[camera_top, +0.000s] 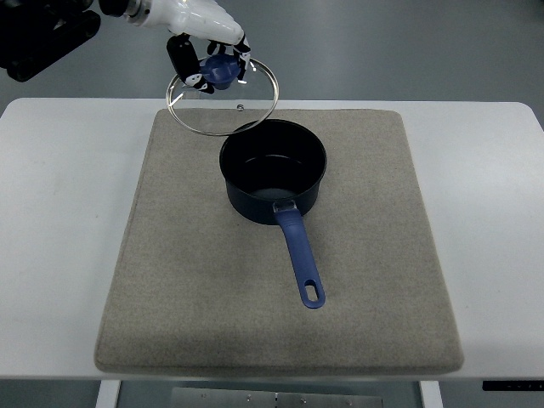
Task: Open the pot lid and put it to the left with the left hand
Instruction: 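Lift the glass lid off the saucepan with the left hand, then lower the glass lid onto the pad beside the saucepan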
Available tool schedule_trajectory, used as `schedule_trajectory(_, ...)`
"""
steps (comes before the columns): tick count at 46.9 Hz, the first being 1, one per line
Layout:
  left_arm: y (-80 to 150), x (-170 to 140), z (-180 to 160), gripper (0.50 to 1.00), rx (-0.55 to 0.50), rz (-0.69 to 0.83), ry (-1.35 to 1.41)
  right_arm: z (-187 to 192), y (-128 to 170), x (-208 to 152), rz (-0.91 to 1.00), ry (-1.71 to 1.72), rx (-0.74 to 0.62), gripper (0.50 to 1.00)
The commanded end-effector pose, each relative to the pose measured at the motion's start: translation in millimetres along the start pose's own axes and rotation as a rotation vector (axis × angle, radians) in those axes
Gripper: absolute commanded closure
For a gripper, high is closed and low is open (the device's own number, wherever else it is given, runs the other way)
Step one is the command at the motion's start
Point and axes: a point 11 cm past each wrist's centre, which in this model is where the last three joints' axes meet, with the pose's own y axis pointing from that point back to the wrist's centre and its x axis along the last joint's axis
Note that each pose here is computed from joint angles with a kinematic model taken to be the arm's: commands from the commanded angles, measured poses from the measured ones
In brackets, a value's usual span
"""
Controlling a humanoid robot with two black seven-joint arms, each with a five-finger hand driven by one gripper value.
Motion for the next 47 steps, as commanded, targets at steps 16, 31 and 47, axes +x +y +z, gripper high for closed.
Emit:
schedule_trajectory(16, 55.4, -37.4, -46.6, 1.000, 0.102, 0.021, 0.052, -0.1, 0.0, 0.0, 0.000, 0.000, 0.000, 0.583)
schedule_trajectory(31, 68.6, -80.1, -49.5, 1.000, 0.093, 0.005, 0.083, -0.1, 0.0, 0.0, 0.000, 0.000, 0.000, 0.583)
schedule_trajectory(47, 58.1, -125.5, -43.0, 1.000, 0.067, -0.034, 0.122, -0.1, 0.0, 0.0, 0.000, 0.000, 0.000, 0.583)
